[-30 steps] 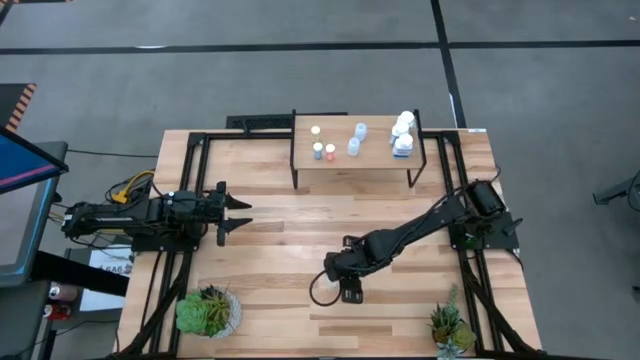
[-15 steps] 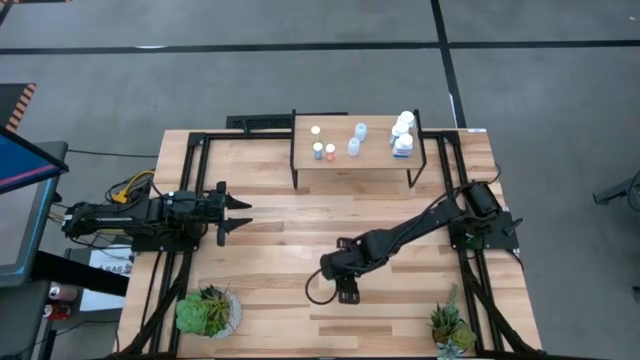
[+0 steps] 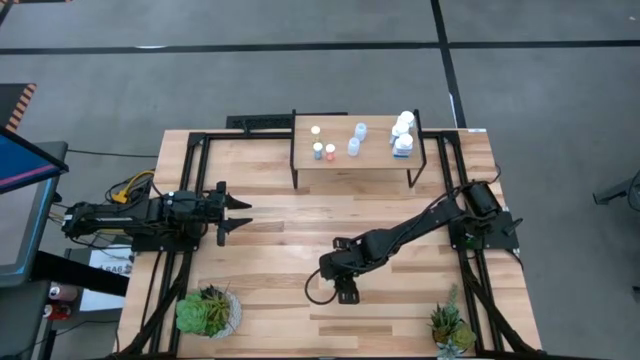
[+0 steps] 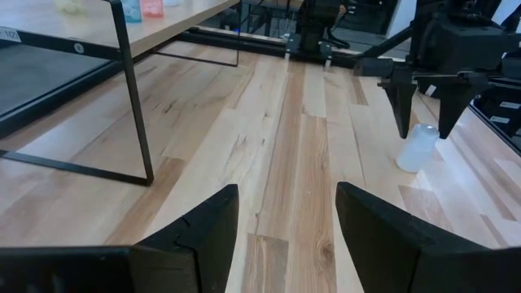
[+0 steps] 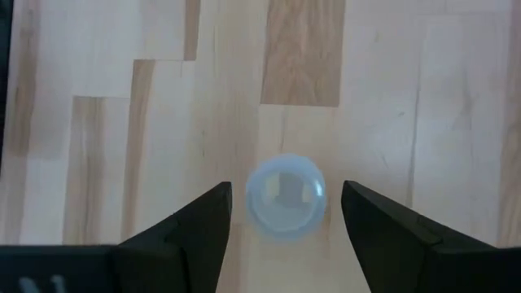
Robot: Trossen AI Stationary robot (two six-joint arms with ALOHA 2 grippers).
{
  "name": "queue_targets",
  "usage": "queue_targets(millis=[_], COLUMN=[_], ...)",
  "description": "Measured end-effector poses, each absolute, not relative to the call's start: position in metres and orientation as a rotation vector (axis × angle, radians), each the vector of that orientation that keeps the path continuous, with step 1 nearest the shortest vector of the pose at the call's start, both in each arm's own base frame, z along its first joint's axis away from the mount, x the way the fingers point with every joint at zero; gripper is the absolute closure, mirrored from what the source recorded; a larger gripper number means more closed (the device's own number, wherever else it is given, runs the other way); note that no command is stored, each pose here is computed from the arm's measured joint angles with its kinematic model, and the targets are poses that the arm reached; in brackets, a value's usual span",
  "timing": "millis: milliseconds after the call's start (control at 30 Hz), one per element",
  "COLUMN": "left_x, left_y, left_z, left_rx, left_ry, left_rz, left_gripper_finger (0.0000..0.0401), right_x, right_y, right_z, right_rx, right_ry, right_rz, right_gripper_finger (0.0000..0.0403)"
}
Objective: Pick and place medicine bottles onto shelf by color
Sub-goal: Put the transparent pill bottle on the shelf
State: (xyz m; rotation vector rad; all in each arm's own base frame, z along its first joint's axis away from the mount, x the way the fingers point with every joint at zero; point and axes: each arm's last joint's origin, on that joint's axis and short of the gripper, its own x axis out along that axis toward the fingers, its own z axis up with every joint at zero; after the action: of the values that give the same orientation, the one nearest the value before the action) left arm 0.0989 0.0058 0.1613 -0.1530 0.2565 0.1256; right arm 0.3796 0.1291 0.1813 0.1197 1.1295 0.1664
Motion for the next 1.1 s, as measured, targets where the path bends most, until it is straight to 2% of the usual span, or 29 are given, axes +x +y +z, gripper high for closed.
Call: queue_targets(millis=[633,1100], left_x=[0.0989,0.0989], left_y=[0.0058,0.0058], left_z=[0.1613,0.1613], left_rx=[-0.153,-0.153], left_ry=[0.256,0.256], left_rz=[0.126,0.125], left_gripper_finger=[0.0206,0.0206], right_x=[0.3807,0.3818], right_y=[0.1288,0.1239], right_z=[0.1817,0.1850], right_rx=[0.077,0.138], right_ry=[1.114,1.110], right_rz=[0.196,0.155], right_gripper_finger=[0.0153,0.0286])
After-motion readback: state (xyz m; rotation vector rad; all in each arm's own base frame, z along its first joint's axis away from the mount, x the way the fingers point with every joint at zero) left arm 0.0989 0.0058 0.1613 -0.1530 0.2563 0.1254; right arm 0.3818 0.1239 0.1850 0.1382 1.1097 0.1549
